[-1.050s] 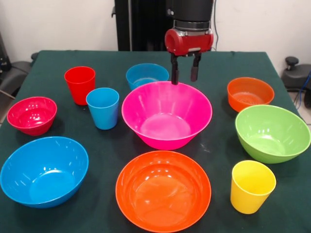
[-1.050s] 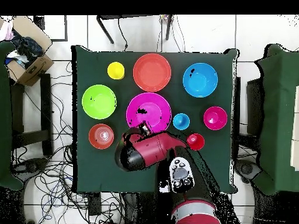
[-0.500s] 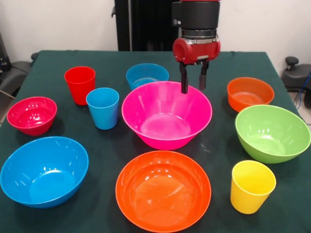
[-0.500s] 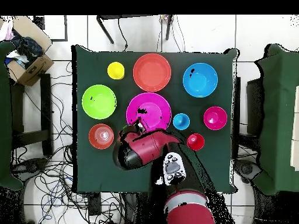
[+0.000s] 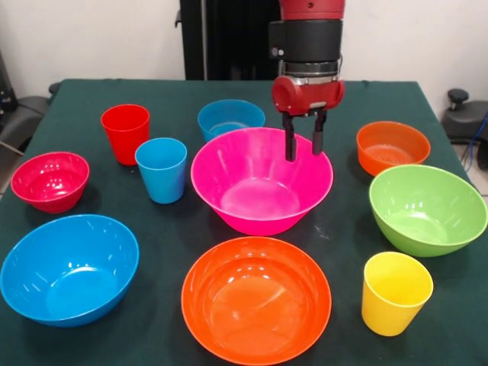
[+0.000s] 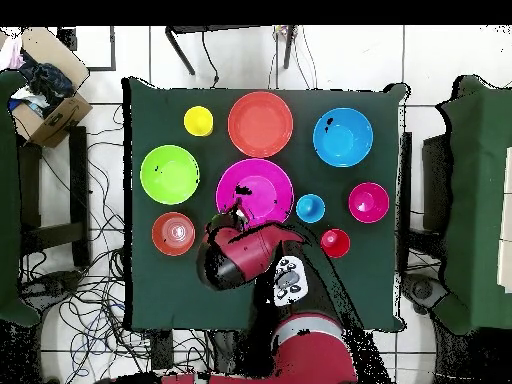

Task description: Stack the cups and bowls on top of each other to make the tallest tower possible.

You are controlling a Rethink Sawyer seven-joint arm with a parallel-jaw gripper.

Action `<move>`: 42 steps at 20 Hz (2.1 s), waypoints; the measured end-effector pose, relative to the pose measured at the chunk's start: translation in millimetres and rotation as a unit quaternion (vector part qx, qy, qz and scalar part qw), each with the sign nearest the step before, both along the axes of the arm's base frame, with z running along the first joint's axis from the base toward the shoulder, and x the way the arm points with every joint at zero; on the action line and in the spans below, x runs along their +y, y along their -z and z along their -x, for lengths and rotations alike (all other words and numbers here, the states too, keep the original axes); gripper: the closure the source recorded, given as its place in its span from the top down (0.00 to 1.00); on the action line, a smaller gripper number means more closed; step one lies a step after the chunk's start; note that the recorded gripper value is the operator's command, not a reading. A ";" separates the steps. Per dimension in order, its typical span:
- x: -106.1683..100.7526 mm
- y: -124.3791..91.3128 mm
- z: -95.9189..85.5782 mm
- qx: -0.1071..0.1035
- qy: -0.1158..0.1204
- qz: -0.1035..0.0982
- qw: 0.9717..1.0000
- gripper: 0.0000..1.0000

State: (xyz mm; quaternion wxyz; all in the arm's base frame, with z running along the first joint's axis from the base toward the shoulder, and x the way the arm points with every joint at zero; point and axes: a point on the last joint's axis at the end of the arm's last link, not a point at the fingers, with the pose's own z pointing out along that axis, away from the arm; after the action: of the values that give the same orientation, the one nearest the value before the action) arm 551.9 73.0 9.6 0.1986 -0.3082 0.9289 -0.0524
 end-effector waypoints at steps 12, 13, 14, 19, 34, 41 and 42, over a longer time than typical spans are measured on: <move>-20.2 42.3 7.9 -0.022 0.001 -0.006 1.000 1.00; -20.7 43.5 8.5 -0.022 0.001 -0.006 1.000 1.00; -21.3 44.7 9.0 -0.022 0.001 -0.006 1.000 1.00; -26.0 51.0 14.5 -0.016 0.004 -0.003 1.000 1.00; -39.8 19.3 -5.0 -0.036 0.021 -0.006 0.999 1.00; -36.2 -5.8 -19.6 -0.060 0.018 -0.007 0.998 1.00; -36.0 -7.6 -19.7 -0.061 0.017 -0.006 0.998 1.00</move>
State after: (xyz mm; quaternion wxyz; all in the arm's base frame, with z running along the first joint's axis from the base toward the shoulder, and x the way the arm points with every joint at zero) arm 571.6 37.1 17.2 0.2561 -0.2870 0.9205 -0.0687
